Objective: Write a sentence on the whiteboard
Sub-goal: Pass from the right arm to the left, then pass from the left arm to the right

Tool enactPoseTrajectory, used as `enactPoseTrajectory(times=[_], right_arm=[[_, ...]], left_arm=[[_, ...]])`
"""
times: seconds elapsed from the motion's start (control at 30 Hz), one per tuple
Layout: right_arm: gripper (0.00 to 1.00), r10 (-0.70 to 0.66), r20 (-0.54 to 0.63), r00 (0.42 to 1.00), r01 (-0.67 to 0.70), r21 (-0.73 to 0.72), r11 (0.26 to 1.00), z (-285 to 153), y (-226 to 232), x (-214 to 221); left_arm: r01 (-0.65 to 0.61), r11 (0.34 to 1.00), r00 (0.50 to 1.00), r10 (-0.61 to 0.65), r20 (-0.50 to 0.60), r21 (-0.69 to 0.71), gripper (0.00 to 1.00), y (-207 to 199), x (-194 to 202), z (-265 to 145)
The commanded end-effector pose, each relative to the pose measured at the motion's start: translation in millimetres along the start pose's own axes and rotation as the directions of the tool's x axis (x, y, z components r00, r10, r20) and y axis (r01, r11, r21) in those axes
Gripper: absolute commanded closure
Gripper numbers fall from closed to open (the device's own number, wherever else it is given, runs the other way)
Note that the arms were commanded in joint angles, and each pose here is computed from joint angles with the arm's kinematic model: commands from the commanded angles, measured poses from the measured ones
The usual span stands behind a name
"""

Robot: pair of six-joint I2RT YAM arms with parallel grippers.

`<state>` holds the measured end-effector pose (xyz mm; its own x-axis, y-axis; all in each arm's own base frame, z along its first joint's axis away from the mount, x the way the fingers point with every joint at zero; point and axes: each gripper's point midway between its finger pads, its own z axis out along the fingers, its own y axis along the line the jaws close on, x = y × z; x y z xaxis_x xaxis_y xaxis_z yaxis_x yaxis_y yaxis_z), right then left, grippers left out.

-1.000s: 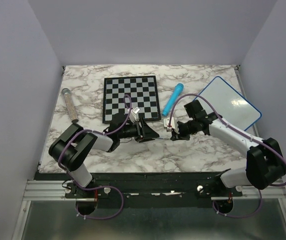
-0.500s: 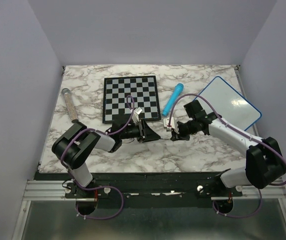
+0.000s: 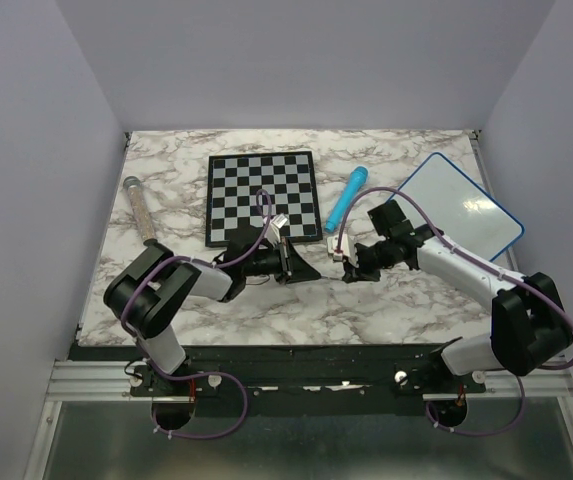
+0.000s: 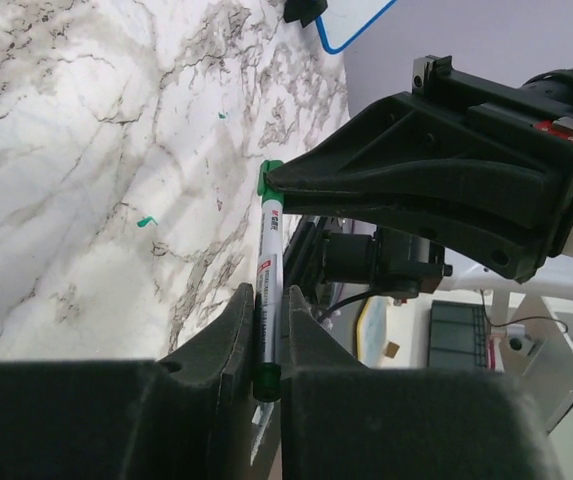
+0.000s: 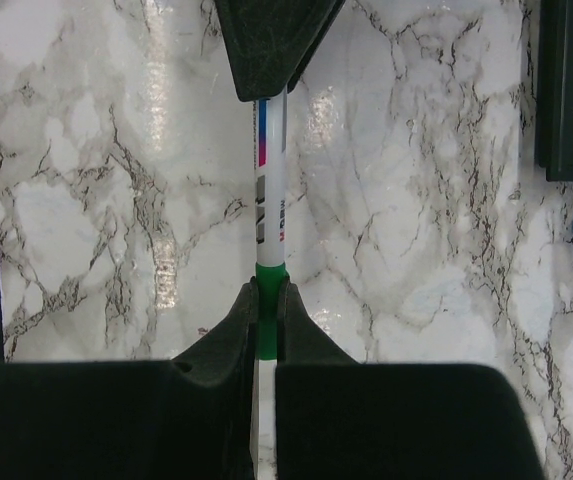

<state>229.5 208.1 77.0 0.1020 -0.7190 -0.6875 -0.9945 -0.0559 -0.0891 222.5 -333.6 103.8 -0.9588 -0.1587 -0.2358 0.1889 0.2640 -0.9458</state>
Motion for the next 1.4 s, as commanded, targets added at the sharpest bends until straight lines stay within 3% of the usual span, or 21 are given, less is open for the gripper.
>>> enactPoseTrajectory(times=[0.0, 0.07, 0.17, 0.2, 0.27, 0.3, 0.4, 0.57, 0.7, 1.1, 1.37], right_arm=[[0.98, 0.016, 0.02, 1.0, -0.015, -0.027, 1.0, 2, 3, -8], [0.93, 0.03, 0.016, 0.999, -0.029, -0.034, 0.999, -2, 1, -12], [0.68, 0.056, 0.023, 0.998, -0.055, -0.069, 0.996, -5, 6, -19], [0.48, 0.064, 0.026, 0.998, -0.062, -0.075, 0.995, -6, 7, -20], [0.38, 0.063, 0.046, 0.997, -0.059, -0.095, 0.994, -9, 12, -25], [0.27, 0.056, 0.056, 0.997, -0.051, -0.093, 0.994, -12, 11, -28], [0.2, 0.059, 0.098, 0.993, -0.051, -0.09, 0.995, -21, 11, -37], [0.19, 0.051, 0.19, 0.98, -0.035, -0.088, 0.995, -36, 14, -53], [0.19, 0.015, 0.289, 0.957, 0.033, -0.159, 0.987, -40, 33, -61], [0.19, 0.029, 0.297, 0.955, 0.01, -0.131, 0.991, -44, 28, -65], [0.19, 0.071, 0.312, 0.948, -0.019, -0.165, 0.986, -36, 29, -66]], left_arm=[[-0.125, 0.992, 0.992, 0.126, 0.022, -0.032, 1.0, -5, -8, 0], [-0.178, 0.983, 0.982, 0.18, 0.052, -0.038, 1.0, -13, -13, -5], [-0.298, 0.951, 0.947, 0.305, 0.099, -0.079, 1.0, -21, -21, -17], [-0.312, 0.944, 0.942, 0.322, 0.095, -0.107, 1.0, -17, -20, -21], [-0.395, 0.905, 0.902, 0.414, 0.118, -0.157, 1.0, -13, -24, -29], [-0.438, 0.886, 0.876, 0.458, 0.148, -0.153, 1.0, -24, -27, -37], [-0.513, 0.833, 0.822, 0.546, 0.162, -0.204, 1.0, -22, -24, -55], [-0.557, 0.803, 0.795, 0.589, 0.146, -0.209, 1.0, -19, -9, -69], [-0.617, 0.755, 0.742, 0.652, 0.154, -0.222, 1.0, -24, -4, -73], [-0.72, 0.638, 0.623, 0.768, 0.149, -0.275, 1.0, -31, 3, -75], [-0.759, 0.606, 0.59, 0.795, 0.14, -0.238, 1.0, -40, 14, -68]])
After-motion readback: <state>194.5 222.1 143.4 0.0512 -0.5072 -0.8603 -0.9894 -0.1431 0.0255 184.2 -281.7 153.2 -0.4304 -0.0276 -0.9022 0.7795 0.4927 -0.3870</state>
